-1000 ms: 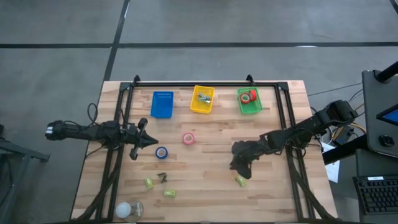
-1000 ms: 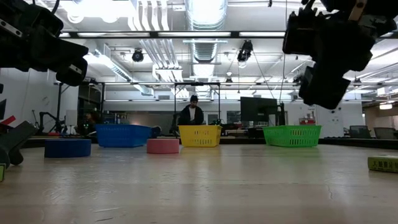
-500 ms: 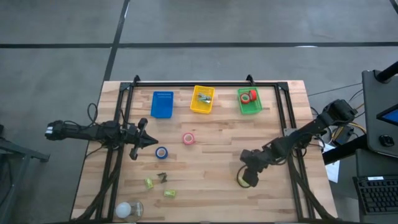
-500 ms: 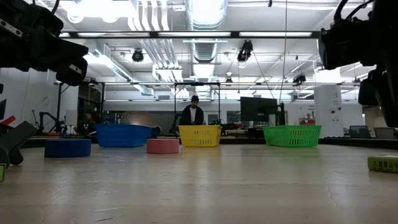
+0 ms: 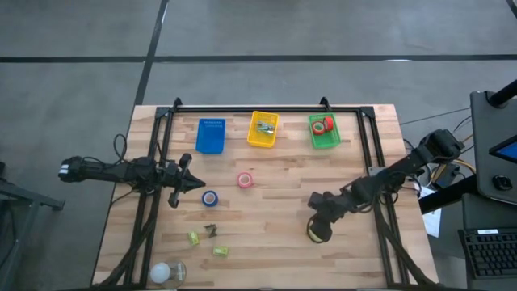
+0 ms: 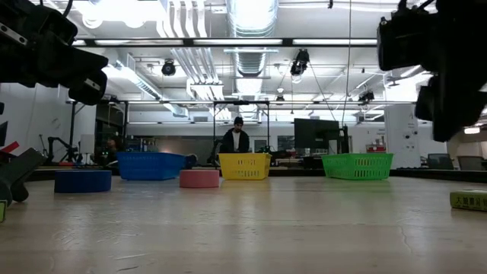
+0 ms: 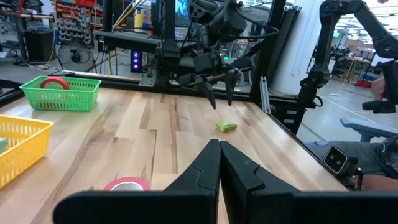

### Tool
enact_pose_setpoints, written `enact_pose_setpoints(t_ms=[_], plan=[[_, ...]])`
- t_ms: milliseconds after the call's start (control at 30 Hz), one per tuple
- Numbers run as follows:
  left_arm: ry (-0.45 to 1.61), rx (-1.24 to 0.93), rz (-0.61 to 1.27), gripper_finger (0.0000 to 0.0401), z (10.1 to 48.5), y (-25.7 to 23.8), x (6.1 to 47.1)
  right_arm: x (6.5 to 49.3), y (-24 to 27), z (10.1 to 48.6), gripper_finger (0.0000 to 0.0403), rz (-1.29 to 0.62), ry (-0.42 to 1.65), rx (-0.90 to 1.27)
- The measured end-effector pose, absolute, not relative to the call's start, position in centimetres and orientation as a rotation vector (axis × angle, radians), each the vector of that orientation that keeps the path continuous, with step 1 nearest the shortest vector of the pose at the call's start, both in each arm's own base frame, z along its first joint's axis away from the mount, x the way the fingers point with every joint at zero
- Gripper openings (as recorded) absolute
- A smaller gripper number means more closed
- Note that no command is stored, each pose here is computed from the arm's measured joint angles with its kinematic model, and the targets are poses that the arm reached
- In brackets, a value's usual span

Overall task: Pick and place Stapler, Stapler remover, tape
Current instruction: Put the pink tape into the green bin

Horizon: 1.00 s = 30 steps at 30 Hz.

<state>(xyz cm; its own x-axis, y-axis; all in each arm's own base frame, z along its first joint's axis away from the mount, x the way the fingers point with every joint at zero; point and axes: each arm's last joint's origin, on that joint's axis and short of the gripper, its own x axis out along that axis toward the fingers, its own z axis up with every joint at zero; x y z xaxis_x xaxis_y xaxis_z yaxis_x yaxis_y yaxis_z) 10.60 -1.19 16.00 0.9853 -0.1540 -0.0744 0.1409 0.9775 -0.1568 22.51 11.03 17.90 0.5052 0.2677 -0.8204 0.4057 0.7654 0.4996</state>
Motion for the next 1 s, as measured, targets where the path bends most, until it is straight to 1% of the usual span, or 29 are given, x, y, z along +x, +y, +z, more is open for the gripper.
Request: enact_pose_setpoints(t_ms=[133,400,467,533,700,733,833,1000], plan=[[0.087,-0.152,-0.148,0.0010,16.0,-1.2,10.6,23.1,9.7,17.9,0.0179,-0.110,1.033,0.688],[0.087,-0.152,-0.149,0.0010,16.0,-1.2,10.6,23.4,8.9,18.1,0.0157,-0.106,0.985,0.523],[0.087,-0.152,-0.149,0.0010,16.0,-1.2,10.6,23.2,8.8,18.5,0.0142,-0.099,0.959,0.484],[0.087,-0.152,-0.149,0.0010,16.0,-1.2,10.6,23.0,8.6,18.9,0.0118,-0.102,0.933,0.438],[0.088,-0.152,-0.149,0.0010,16.0,-1.2,10.6,22.3,8.0,20.6,0.0027,-0.111,0.834,0.337],[0.087,-0.152,-0.149,0.0010,16.0,-1.2,10.6,22.1,8.0,21.1,0.0018,-0.109,0.811,0.325],[0.088,-0.152,-0.149,0.0010,16.0,-1.2,10.6,21.4,7.8,22.4,0.0013,-0.094,0.742,0.277],[0.087,-0.152,-0.148,0.0010,16.0,-1.2,10.6,19.5,8.0,24.5,0.0009,-0.078,0.578,0.080]])
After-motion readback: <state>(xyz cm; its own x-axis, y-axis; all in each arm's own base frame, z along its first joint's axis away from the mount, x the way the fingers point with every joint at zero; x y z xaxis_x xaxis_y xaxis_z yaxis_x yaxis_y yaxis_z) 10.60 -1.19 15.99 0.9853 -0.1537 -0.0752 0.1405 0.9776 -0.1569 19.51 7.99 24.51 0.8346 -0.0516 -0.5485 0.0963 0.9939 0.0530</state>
